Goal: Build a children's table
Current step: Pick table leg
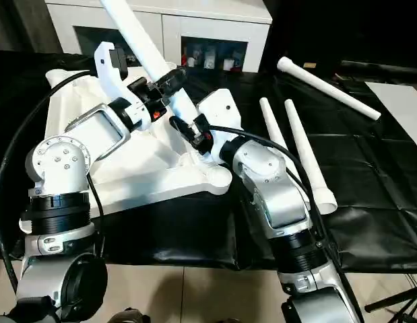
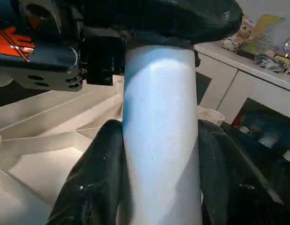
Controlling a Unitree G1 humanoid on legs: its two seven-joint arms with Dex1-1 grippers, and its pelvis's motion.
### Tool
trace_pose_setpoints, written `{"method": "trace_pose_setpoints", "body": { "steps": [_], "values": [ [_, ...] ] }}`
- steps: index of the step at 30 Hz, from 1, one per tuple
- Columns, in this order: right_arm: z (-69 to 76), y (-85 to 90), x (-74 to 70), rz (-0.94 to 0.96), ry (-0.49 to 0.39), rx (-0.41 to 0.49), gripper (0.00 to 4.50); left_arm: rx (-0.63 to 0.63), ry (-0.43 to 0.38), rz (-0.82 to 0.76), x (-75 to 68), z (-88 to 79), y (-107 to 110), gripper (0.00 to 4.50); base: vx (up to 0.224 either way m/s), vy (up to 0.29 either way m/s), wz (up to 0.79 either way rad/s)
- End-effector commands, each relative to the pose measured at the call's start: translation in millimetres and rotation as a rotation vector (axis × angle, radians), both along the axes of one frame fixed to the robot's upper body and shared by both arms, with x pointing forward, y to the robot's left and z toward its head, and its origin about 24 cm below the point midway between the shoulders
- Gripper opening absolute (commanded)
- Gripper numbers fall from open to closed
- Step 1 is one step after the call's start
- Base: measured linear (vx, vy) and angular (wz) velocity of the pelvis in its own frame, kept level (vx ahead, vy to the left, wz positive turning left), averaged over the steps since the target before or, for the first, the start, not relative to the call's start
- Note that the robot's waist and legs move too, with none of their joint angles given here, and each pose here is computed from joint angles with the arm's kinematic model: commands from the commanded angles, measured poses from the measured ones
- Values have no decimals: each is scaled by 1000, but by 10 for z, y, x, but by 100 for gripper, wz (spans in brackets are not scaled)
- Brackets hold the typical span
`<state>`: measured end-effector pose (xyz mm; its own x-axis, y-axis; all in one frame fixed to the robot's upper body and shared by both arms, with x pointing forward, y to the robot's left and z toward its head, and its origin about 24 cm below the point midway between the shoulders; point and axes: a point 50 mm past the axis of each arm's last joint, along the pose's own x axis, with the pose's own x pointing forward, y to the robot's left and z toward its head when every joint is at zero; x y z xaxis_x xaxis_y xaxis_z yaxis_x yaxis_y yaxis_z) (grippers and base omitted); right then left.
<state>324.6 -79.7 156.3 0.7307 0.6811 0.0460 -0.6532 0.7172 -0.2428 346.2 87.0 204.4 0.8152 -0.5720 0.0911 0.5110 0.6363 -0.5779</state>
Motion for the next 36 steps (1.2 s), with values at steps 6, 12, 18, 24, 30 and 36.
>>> {"method": "trace_pose_setpoints", "body": {
  "steps": [6, 12, 18, 24, 30, 36],
  "values": [
    [64, -5, -37, 78, 53, 83, 253, 46, -47, -14, 9, 44, -29, 188, 0, 0, 0],
    [175, -160, -99, 163, 127, 188, 253, 111, -65, 9, 53, 36, 36, 188, 0, 0, 0],
    [202, -473, -124, 189, 220, 240, 253, 133, -87, 14, 94, 73, 88, 188, 0, 0, 0],
    [155, -469, -103, 166, 251, 196, 253, 133, -116, -19, 74, 94, 29, 188, 0, 0, 0],
    [76, -440, -26, 85, 269, 162, 253, 200, -171, -11, 62, 110, 13, 188, 0, 0, 0],
    [-1, -316, 47, 16, 275, 146, 253, 304, -237, -45, 7, 78, -60, 188, 0, 0, 0]
  ]
}}
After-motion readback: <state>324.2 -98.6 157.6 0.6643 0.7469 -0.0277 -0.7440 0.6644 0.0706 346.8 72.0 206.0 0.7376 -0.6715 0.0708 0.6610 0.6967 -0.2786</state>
